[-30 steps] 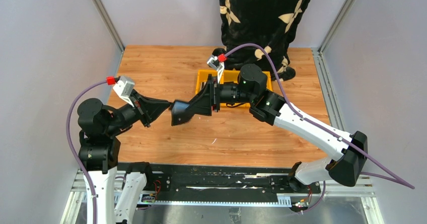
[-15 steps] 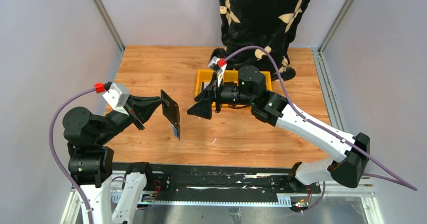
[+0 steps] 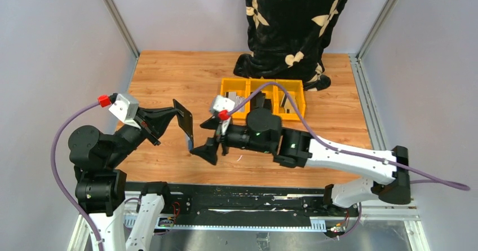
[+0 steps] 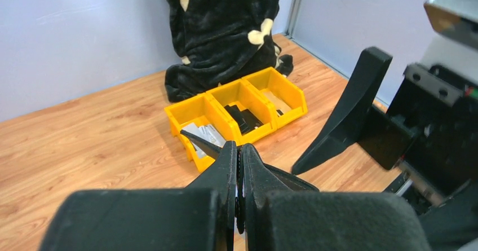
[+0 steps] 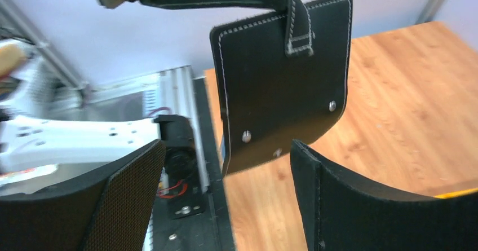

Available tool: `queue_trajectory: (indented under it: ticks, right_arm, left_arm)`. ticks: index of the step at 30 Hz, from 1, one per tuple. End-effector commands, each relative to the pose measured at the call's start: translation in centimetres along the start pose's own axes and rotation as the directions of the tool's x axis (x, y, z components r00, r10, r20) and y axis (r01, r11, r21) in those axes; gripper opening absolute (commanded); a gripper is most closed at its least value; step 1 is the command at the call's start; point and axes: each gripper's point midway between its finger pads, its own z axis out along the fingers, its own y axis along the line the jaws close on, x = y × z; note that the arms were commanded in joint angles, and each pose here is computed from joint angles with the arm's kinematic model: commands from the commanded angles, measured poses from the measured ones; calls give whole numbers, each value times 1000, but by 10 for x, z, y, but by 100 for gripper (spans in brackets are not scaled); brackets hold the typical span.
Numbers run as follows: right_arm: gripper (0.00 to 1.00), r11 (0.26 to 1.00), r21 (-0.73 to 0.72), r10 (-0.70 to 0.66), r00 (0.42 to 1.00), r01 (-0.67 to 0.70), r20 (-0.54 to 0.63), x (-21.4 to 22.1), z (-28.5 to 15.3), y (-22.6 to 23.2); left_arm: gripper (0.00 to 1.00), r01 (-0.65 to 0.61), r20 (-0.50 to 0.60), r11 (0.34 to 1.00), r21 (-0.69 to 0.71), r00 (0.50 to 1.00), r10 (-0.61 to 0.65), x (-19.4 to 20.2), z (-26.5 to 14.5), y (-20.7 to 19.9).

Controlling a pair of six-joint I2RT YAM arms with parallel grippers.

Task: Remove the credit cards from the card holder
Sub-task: Open the card holder.

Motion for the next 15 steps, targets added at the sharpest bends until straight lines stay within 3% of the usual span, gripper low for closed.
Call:
queue_trajectory:
  ticks: [1, 7, 12, 15]
  right_arm:
    - [85, 943, 266, -191, 980, 199, -55, 0, 30, -22]
    - [84, 831, 472, -287, 953, 296, -92, -12, 49, -37]
    - [58, 736, 592, -317, 940, 330, -129, -17, 42, -58]
    - [41, 732, 603, -315, 942, 318, -115, -19, 34, -61]
  left_arm:
    - [0, 15, 20, 999, -28, 1000, -14, -3, -2, 2]
    - [0, -21, 23, 1000, -23, 1000, 21, -2, -6, -1]
    - [0, -51, 26, 999, 11, 998, 51, -4, -10, -10]
    - [0, -61, 18, 998, 26, 998, 60, -2, -12, -13]
